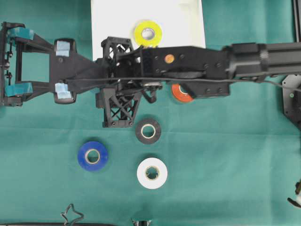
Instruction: Pick up the tape from a random location and place it into the white case.
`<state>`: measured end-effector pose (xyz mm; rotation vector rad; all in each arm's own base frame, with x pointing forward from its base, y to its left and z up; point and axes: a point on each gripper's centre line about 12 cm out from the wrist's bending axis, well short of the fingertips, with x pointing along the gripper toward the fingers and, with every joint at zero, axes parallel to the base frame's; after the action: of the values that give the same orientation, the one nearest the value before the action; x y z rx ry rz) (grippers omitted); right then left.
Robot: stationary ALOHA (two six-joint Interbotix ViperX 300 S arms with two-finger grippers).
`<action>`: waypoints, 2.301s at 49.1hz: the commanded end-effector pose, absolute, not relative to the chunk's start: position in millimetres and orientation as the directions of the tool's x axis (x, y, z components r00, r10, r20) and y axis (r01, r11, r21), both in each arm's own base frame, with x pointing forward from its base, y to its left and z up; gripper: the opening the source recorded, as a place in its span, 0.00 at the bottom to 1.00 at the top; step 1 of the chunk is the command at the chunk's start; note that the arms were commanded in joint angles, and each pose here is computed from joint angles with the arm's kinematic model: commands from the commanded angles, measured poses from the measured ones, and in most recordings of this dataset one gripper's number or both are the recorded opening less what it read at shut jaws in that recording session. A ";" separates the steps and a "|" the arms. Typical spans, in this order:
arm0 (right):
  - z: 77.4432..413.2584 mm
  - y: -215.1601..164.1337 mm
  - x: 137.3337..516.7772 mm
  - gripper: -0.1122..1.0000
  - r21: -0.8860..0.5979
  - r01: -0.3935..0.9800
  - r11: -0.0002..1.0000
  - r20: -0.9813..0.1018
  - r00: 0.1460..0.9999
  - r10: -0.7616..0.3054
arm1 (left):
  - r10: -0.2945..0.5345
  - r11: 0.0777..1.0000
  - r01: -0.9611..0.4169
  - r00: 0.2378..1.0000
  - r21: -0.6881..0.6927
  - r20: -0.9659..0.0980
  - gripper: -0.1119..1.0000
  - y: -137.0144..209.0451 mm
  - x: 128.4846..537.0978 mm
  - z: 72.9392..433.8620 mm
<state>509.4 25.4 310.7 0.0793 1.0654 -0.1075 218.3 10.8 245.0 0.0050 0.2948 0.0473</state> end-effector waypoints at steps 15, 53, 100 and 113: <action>351.7 24.4 497.1 0.36 0.013 0.126 0.992 -0.837 0.544 -0.058 | 0.051 0.999 -0.050 0.961 0.009 -0.273 0.96 11.6 220.2 250.4; 351.3 25.7 497.1 0.36 0.014 0.127 0.992 -0.837 0.544 -0.058 | 0.051 0.999 -0.050 0.960 0.010 -0.277 0.96 11.6 220.3 249.7; 346.1 28.7 477.9 0.36 0.004 0.116 0.993 -0.858 0.511 -0.056 | 0.050 0.999 -0.050 0.959 0.010 -0.280 0.96 11.5 219.8 249.7; 340.3 27.5 446.7 0.36 -0.015 0.106 0.994 -0.850 0.522 -0.068 | 0.050 0.999 -0.049 0.959 0.010 -0.280 0.96 11.5 218.9 249.7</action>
<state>463.2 27.6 314.2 0.0403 1.0949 -0.1113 217.4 11.0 244.9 0.0031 0.2993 0.0489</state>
